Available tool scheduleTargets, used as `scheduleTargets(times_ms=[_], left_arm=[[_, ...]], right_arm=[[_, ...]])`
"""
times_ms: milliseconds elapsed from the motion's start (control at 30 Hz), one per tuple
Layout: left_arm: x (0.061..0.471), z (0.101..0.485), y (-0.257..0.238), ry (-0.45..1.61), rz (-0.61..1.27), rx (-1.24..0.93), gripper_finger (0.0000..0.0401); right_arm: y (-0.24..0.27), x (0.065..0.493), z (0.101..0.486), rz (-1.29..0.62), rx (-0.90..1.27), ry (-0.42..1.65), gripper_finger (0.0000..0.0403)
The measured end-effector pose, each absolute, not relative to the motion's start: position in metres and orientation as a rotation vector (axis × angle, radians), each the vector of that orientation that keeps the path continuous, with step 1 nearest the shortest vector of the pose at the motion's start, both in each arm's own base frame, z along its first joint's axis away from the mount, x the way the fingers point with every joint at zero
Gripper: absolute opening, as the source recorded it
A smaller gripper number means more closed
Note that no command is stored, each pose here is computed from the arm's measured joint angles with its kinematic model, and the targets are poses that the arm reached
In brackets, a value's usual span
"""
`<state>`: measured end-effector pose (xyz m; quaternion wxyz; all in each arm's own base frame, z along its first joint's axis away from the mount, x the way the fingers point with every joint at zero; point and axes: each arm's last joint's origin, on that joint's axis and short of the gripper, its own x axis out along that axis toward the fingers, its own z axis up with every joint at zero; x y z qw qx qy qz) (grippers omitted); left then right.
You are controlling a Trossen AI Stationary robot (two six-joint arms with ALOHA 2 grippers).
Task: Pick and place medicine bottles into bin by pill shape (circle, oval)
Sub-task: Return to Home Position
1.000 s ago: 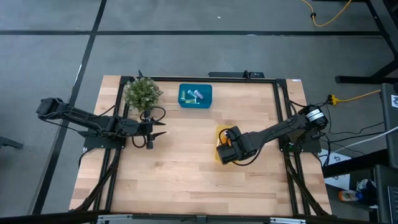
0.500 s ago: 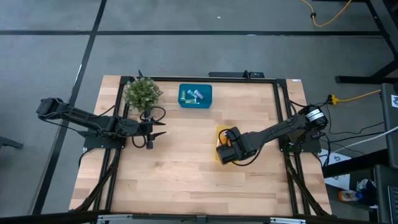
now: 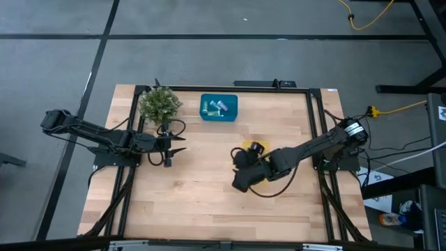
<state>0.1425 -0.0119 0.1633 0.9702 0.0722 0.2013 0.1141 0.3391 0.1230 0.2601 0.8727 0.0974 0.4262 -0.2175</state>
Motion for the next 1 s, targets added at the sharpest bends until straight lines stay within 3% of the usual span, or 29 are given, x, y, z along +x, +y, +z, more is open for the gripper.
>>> scheduleTargets(times_ms=[167,400,800,1000], left_arm=[[0.143,0.163,-0.012,0.407,0.231,0.146,0.0169],[0.143,0.163,-0.012,0.407,0.231,0.146,0.0169],[0.143,0.163,-0.012,0.407,0.23,0.146,0.0169],[0.143,0.163,-0.012,0.407,0.23,0.146,0.0169]], right_arm=[[0.101,0.332,0.294,-0.4,0.058,0.888,0.0275],[0.07,0.273,0.314,-0.401,0.124,0.766,0.0275],[0.033,0.175,0.236,0.019,0.322,0.137,0.0275],[0.019,0.14,0.221,0.073,0.304,-0.008,0.0275]])
